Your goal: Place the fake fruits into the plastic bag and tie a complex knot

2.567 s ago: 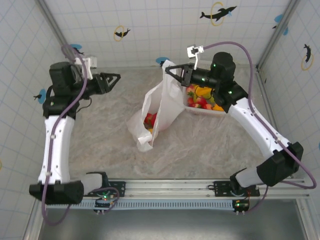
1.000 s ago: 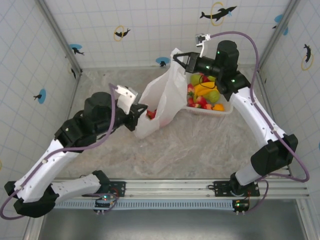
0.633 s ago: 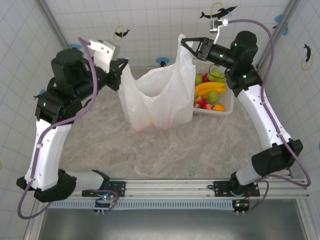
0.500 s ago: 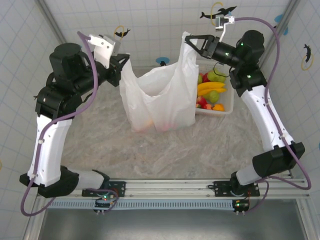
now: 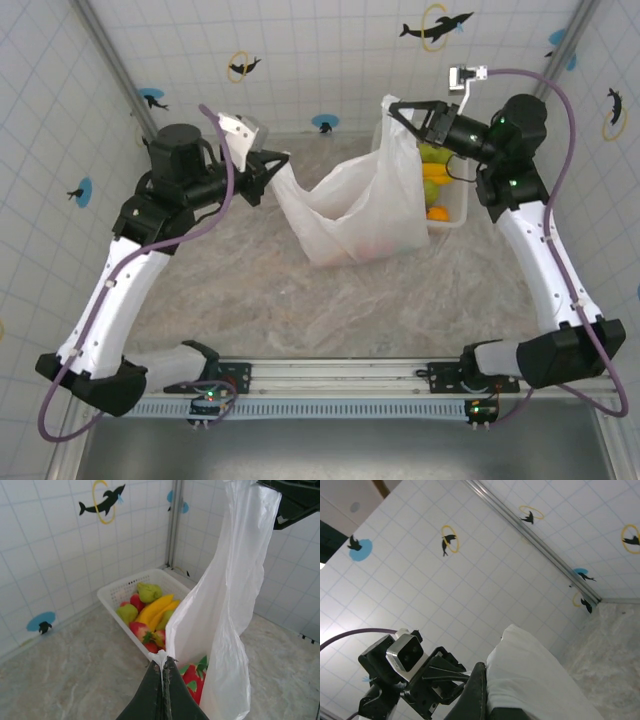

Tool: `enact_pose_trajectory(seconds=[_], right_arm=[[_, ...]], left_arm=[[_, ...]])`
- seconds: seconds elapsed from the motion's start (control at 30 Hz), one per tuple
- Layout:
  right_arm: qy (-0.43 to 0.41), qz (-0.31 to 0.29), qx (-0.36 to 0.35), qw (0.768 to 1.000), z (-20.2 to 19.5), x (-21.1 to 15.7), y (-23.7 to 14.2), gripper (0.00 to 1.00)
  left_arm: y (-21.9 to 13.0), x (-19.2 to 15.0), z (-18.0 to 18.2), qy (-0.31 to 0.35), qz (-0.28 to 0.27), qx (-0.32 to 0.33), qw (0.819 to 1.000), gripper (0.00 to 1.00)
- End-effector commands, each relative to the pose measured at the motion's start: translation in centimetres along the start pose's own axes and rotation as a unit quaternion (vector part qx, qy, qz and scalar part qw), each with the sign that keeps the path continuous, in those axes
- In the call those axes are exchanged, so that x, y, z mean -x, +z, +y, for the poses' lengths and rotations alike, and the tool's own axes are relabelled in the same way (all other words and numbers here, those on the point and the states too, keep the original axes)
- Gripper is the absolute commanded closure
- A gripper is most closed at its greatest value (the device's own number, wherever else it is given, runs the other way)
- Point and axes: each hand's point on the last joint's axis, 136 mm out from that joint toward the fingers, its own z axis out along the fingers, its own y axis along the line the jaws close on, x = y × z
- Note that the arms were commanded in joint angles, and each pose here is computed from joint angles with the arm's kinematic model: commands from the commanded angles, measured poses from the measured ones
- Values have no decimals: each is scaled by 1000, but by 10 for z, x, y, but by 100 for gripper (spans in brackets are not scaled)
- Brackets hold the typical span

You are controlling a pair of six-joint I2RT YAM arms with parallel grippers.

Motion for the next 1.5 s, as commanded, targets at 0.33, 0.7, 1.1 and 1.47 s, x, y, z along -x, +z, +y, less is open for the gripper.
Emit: enact_pose_trajectory(seconds=[0.33, 0.7, 1.1, 1.47], right_arm=[[-70, -10, -30, 997, 21, 2, -45, 33], [-263, 14, -85, 961, 3, -31, -79, 0], [-281, 117, -41, 952, -22, -69, -9, 4], [-301, 63, 44, 951, 33, -43, 14, 64]], left_arm=[[7, 67, -14, -21, -129, -71, 989, 100], [7, 61, -2, -12, -114, -54, 992, 100], [12, 59, -1, -17, -110, -58, 992, 100], [14, 59, 5, -19, -103, -50, 993, 100]])
